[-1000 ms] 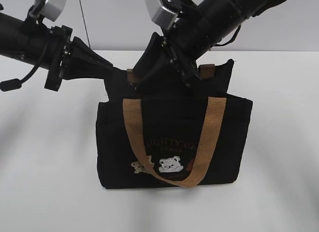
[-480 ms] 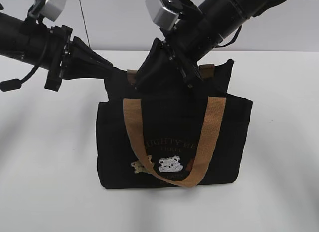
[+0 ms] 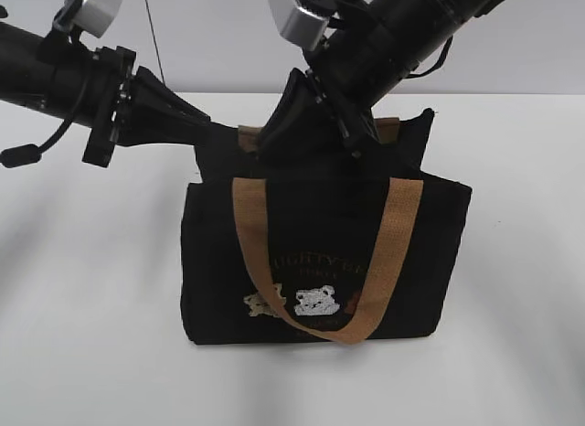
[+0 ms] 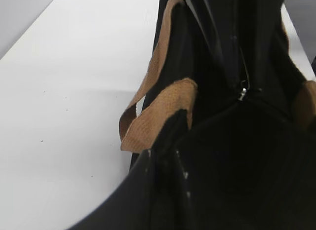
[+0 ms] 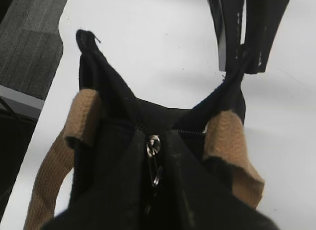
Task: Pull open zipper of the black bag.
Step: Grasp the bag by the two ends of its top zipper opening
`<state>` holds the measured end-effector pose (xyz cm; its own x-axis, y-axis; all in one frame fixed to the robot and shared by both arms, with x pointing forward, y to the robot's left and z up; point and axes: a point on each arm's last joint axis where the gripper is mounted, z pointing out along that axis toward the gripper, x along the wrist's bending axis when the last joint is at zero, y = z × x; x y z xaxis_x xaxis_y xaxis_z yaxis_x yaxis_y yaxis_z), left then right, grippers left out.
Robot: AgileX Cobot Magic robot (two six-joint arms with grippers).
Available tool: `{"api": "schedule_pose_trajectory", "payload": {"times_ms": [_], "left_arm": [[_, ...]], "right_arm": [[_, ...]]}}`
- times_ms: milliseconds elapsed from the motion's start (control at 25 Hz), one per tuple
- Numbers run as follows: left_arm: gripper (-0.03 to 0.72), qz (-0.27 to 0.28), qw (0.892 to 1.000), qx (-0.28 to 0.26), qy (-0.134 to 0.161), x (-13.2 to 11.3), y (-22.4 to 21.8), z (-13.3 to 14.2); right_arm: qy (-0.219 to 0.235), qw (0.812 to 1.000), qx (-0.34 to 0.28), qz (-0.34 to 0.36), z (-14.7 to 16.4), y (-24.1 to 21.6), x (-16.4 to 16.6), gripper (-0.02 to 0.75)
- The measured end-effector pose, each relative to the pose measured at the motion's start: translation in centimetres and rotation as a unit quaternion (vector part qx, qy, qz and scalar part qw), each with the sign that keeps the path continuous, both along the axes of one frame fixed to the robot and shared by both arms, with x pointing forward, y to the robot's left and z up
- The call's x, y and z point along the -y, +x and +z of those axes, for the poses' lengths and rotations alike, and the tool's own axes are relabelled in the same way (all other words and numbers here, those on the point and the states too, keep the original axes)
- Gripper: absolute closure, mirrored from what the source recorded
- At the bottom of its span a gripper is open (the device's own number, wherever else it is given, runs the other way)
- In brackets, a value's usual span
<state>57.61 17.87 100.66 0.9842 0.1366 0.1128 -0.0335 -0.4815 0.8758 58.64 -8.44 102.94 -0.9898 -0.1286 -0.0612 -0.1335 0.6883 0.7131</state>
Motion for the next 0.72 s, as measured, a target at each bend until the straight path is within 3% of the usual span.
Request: {"api": "schedule_pose_trajectory", "payload": {"times_ms": [200, 480, 720], "left_arm": [[0.636, 0.000, 1.000, 0.001, 0.003, 0.0, 0.0, 0.0], [0.636, -0.006, 1.000, 0.004, 0.017, -0.1, -0.1, -0.2], [0.636, -0.007, 1.000, 0.005, 0.017, -0.1, -0.1, -0.2]], "right_arm": [[-0.033, 0.999, 0.003, 0.001, 0.5, -0.4, 0.5, 0.690], [-0.045, 0.999, 0.015, -0.005, 1.3, -0.6, 1.1, 0.690], [-0.057, 0.996, 0.001, -0.066, 2.7, 0.2, 4.5, 0.690]]}}
